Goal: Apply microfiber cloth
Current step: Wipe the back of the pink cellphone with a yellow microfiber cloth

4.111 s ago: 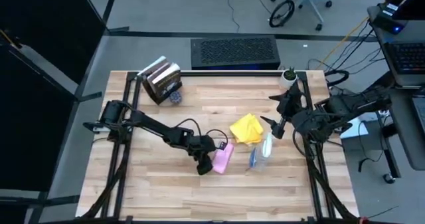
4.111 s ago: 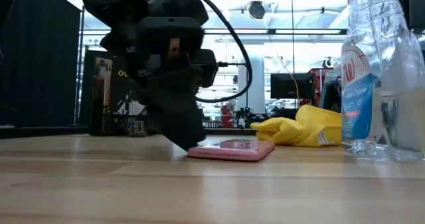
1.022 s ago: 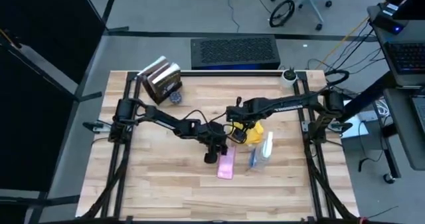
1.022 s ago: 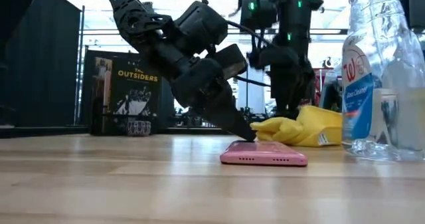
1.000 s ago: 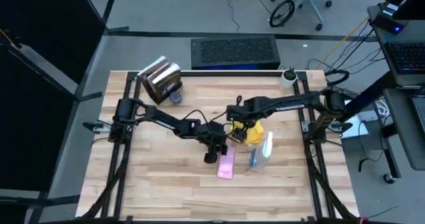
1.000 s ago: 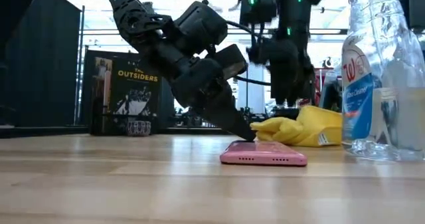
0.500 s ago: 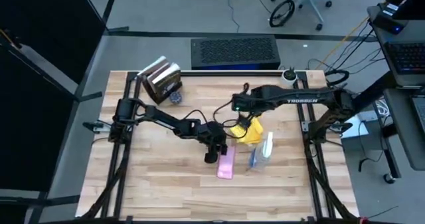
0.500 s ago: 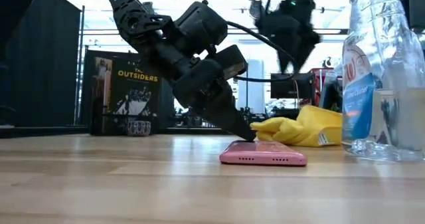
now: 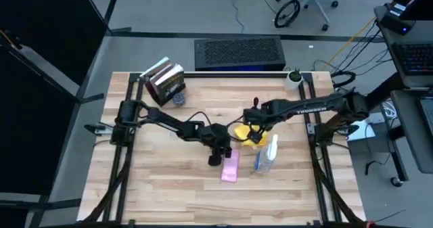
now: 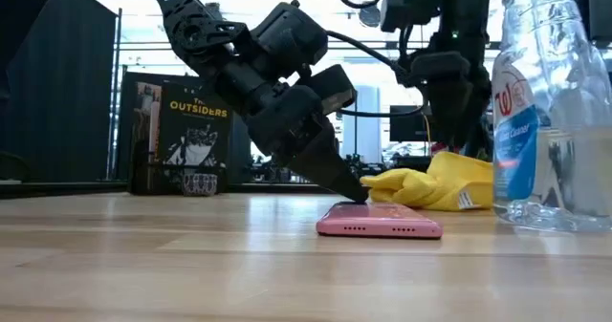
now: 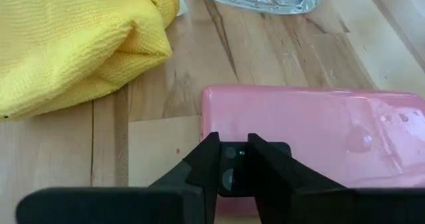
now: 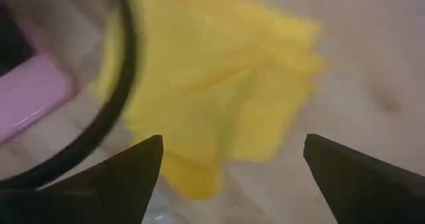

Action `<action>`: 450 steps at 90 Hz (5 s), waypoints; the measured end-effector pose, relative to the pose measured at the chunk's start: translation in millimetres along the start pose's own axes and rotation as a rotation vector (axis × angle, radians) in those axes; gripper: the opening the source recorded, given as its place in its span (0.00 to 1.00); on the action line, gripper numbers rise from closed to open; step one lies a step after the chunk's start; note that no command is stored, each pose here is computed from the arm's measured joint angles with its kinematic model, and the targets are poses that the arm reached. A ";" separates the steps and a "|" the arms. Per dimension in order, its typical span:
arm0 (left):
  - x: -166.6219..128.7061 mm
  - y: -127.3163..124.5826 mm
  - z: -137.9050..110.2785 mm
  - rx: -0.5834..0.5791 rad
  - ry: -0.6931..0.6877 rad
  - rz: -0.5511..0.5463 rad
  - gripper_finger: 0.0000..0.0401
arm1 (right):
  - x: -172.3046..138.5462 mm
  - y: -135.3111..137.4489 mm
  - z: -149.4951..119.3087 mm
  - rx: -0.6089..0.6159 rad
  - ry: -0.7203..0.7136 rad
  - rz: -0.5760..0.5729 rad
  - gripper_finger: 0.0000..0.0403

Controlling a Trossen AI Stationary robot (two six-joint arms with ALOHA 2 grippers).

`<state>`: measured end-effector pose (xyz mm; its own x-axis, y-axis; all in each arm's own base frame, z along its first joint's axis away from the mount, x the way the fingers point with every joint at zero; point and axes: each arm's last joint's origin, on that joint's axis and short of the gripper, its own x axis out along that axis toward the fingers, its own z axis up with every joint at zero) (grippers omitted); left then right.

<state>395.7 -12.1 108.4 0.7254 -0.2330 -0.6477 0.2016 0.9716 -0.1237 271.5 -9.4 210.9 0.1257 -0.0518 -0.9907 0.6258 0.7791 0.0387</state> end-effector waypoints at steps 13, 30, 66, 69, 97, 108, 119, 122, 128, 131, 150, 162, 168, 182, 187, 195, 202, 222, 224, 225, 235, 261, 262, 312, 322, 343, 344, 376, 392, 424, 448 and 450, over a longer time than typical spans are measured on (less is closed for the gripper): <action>0.0 0.0 0.2 0.001 -0.001 0.000 0.16 | 13.2 11.2 -3.8 -0.015 -0.066 0.084 0.87; 0.0 -0.1 0.3 0.000 -0.001 -0.001 0.16 | 40.6 11.2 -6.0 -0.012 -0.190 0.045 0.87; 0.1 0.0 0.2 -0.001 -0.001 -0.001 0.16 | 88.9 11.7 -7.0 0.008 -0.186 -0.007 0.69; 0.1 0.0 0.2 -0.001 -0.001 -0.001 0.16 | 90.3 12.7 -7.8 0.014 -0.179 -0.007 0.63; 0.1 -0.1 0.4 -0.001 -0.002 0.001 0.16 | 72.8 31.8 -34.3 -0.020 -0.159 0.050 0.05; 0.2 -0.1 0.4 0.000 -0.001 0.008 0.16 | 57.1 38.8 -45.8 -0.049 -0.187 0.105 0.06; 0.2 0.0 0.4 0.000 -0.001 0.012 0.16 | 47.4 53.0 -48.3 -0.106 -0.279 0.188 0.06; 0.2 0.0 0.4 0.000 -0.001 0.014 0.16 | 46.8 58.1 -48.2 -0.132 -0.311 0.213 0.05; 0.2 0.1 0.5 0.000 -0.001 0.016 0.16 | 44.7 69.5 -46.2 -0.172 -0.381 0.288 0.04; 0.2 0.1 0.6 0.000 -0.002 0.016 0.16 | 43.5 74.6 -45.4 -0.185 -0.409 0.318 0.04; 0.2 0.3 0.6 -0.025 -0.002 0.023 0.16 | 57.8 90.7 -41.8 -0.215 -0.476 0.371 0.04; 0.1 0.9 0.9 -0.024 -0.005 0.025 0.16 | 70.1 99.2 -45.2 -0.253 -0.483 0.370 0.04; -0.3 2.8 0.8 -0.019 -0.006 0.027 0.16 | 74.0 103.5 -49.3 -0.269 -0.483 0.370 0.04; -0.2 2.7 0.6 0.033 -0.005 0.027 0.16 | 84.5 109.3 -54.9 -0.289 -0.500 0.327 0.04; 0.4 0.2 0.8 0.057 -0.005 0.023 0.16 | 84.7 110.0 -55.7 -0.295 -0.502 0.326 0.04; -3.5 -3.7 4.6 0.069 -0.010 0.017 0.16 | 81.1 109.7 -56.3 -0.300 -0.503 0.334 0.04; -8.3 -10.1 10.1 0.080 -0.031 -0.032 0.16 | 77.3 109.9 -57.8 -0.307 -0.503 0.342 0.04; -2.4 -31.6 11.8 0.139 -0.063 -0.116 0.16 | 75.8 113.1 -62.4 -0.329 -0.492 0.365 0.04; -0.7 -31.7 10.4 0.145 -0.060 -0.110 0.16 | 75.7 113.4 -63.1 -0.330 -0.493 0.364 0.04; 0.2 -31.6 9.5 0.146 -0.057 -0.106 0.16 | 75.7 113.5 -63.3 -0.330 -0.494 0.363 0.04; 10.0 -26.2 0.1 0.138 -0.028 -0.067 0.16 | 76.7 114.7 -61.5 -0.320 -0.518 0.365 0.04; 17.0 -17.0 -7.3 0.115 -0.020 -0.076 0.16 | 93.6 119.0 -57.6 -0.287 -0.493 0.400 0.04; 17.1 -17.0 -7.4 0.115 -0.019 -0.076 0.16 | 93.9 119.2 -57.6 -0.286 -0.490 0.404 0.04; 17.9 -14.8 -6.7 0.114 -0.034 -0.051 0.16 | 88.9 129.8 -61.3 -0.323 -0.465 0.452 0.04; 17.8 -14.5 -7.0 0.110 -0.033 -0.051 0.16 | 89.7 125.3 -53.2 -0.285 -0.510 0.418 0.04; 17.9 -14.9 -7.2 0.111 -0.032 -0.053 0.16 | 93.1 138.0 -57.3 -0.343 -0.496 0.569 0.04; 17.9 -14.8 -7.2 0.111 -0.032 -0.052 0.16 | 93.7 139.1 -58.4 -0.349 -0.487 0.583 0.04; 17.9 -15.2 -7.4 0.114 -0.032 -0.053 0.16 | 88.7 142.5 -61.8 -0.357 -0.520 0.595 0.04; 17.9 -15.3 -7.2 0.115 -0.035 -0.058 0.16 | 83.8 133.4 -49.7 -0.289 -0.617 0.485 0.04; 18.0 -15.8 -6.7 0.111 -0.042 -0.060 0.16 | 111.3 142.2 -46.1 -0.271 -0.562 0.604 0.04; 18.1 -16.0 -6.5 0.118 -0.043 -0.056 0.16 | 108.6 148.0 -56.0 -0.327 -0.401 0.721 0.04; 18.1 -16.1 -6.3 0.119 -0.044 -0.054 0.16 | 106.5 147.5 -56.8 -0.333 -0.389 0.723 0.04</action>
<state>401.4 -31.7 94.0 0.7391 -0.2891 -0.6083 0.3160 0.9465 -0.0659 333.5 135.4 103.7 0.6943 0.3626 -0.6216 0.0429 0.8414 0.5387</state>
